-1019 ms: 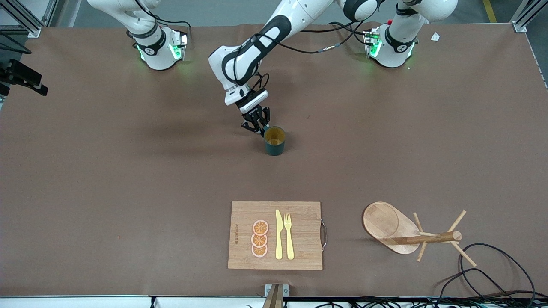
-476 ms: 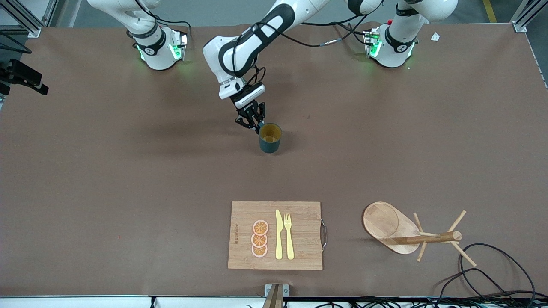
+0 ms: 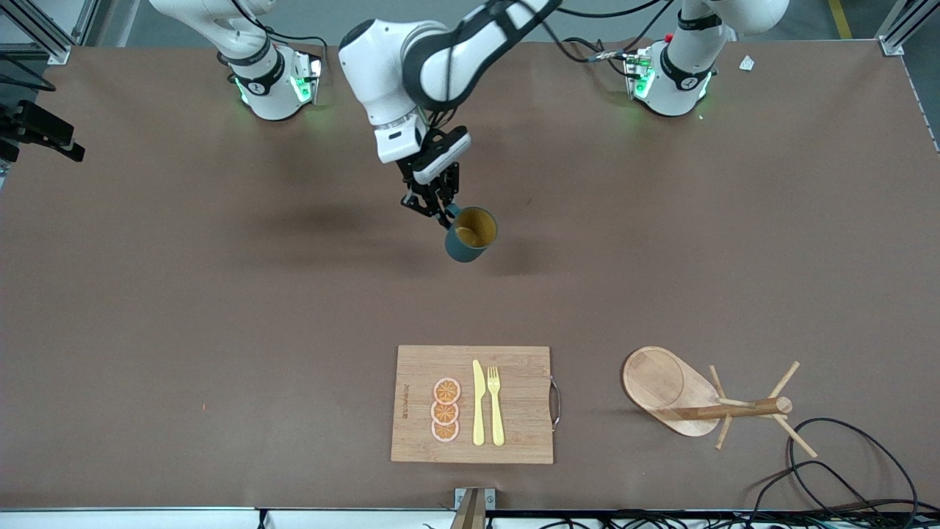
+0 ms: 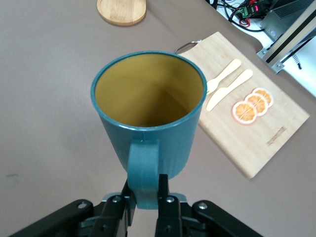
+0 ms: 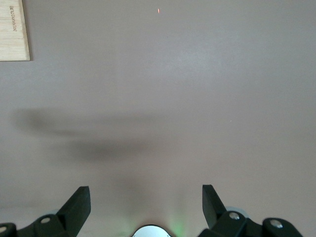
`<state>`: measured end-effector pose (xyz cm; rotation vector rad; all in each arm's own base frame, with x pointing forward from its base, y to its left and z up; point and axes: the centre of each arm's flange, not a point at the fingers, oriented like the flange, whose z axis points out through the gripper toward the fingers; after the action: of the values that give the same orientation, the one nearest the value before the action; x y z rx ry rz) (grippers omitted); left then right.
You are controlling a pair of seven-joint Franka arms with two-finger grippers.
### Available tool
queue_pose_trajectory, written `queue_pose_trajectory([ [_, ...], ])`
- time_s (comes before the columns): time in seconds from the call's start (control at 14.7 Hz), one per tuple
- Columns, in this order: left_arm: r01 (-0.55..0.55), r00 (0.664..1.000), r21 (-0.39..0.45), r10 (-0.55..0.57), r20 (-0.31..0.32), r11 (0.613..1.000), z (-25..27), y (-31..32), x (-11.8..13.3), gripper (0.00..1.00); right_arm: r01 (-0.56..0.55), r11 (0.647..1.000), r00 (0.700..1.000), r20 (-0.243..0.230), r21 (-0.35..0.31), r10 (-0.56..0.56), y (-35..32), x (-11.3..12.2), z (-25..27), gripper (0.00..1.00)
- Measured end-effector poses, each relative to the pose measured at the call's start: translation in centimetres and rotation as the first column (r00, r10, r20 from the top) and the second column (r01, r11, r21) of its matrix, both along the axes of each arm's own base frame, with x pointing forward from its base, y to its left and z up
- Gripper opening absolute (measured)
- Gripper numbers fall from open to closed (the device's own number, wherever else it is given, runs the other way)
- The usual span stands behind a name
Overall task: Pass cup and hang on rack
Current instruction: 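Lift the teal mug with the left gripper toward the wooden rack, then lower the mug onto a rack peg with the left gripper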
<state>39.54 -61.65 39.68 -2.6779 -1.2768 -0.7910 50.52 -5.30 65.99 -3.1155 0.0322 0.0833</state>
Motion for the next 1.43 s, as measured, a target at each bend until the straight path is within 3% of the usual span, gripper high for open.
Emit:
queue_pose_trajectory([
  [0.41, -0.08, 0.991, -0.179, 0.059, -0.117, 0.981, 10.3, 8.7, 8.2, 0.21, -0.002, 1.0, 1.0, 0.0, 0.0, 0.002, 0.1, 0.0, 0.0, 1.0],
  [0.88, -0.149, 0.968, -0.401, 0.05, -0.246, 0.904, 15.7, 21.2, 17.9, 0.21, -0.003, 1.0, 1.0, -0.001, 0.0, 0.003, 0.1, 0.0, 0.0, 1.0],
  [1.15, -0.183, 0.949, -0.533, 0.008, -0.314, 0.826, 15.8, 28.9, 22.8, 0.21, -0.003, 1.0, 1.0, -0.001, 0.0, 0.003, 0.2, 0.0, 0.0, 1.0],
  [1.43, -0.205, 0.942, -0.653, -0.034, -0.334, 0.729, 16.0, 37.1, 26.6, 0.21, -0.003, 1.0, 1.0, -0.001, 0.0, 0.003, 0.2, 0.0, 0.0, 1.0],
])
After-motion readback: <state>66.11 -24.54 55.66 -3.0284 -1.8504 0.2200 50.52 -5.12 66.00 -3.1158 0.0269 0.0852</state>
